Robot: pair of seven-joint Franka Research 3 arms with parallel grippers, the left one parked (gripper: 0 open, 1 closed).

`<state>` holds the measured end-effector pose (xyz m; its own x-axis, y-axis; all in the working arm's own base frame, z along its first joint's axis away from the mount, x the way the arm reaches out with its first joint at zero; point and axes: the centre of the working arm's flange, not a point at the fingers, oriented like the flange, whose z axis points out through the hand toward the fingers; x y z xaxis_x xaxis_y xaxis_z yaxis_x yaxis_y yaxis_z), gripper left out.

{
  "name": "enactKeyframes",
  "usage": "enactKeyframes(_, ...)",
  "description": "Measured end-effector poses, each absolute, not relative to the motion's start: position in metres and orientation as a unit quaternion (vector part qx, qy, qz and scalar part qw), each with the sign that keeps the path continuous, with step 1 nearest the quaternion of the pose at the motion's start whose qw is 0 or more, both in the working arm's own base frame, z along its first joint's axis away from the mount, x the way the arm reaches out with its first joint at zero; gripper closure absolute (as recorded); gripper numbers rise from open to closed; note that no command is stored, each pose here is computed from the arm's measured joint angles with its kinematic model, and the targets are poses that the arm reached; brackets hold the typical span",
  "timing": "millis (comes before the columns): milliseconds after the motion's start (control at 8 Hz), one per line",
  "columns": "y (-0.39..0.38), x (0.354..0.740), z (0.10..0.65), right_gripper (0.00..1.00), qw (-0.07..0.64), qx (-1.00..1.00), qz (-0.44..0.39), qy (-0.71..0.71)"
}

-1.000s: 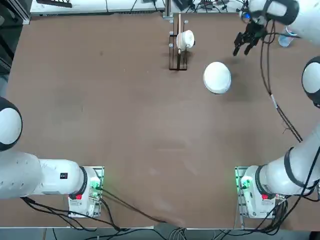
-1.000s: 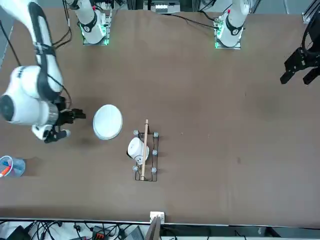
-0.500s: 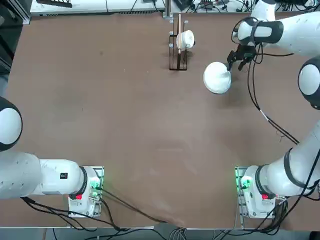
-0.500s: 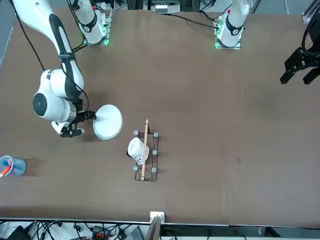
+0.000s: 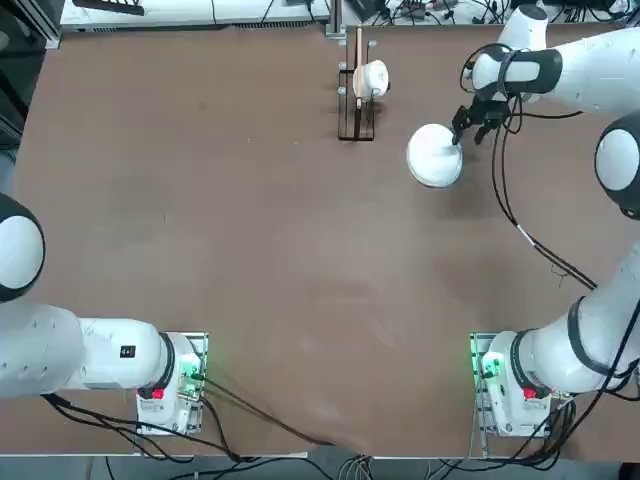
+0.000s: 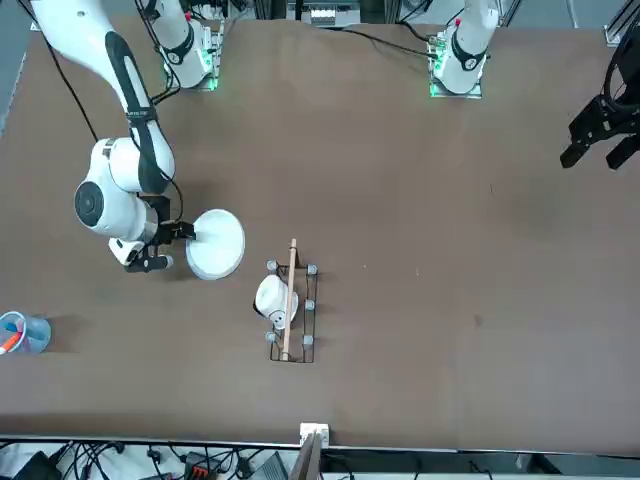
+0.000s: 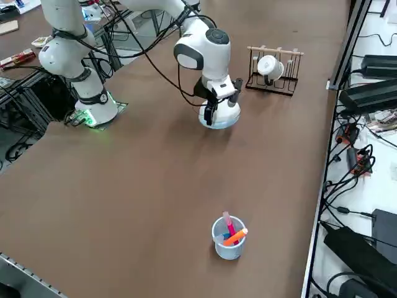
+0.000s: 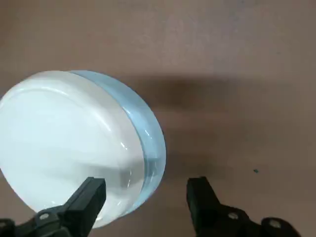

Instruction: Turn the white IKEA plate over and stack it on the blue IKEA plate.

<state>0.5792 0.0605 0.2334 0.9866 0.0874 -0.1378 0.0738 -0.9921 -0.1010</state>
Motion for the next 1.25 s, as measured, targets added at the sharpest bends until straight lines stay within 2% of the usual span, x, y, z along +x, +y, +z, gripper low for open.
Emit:
enactKeyframes(875,0.053,0.579,0.206,0.0,0.042,-0.996,0.072,-0.032)
enactKeyframes(1250,0.023,0.581,0.206,0.0,0.037,-0.997,0.068,-0.03)
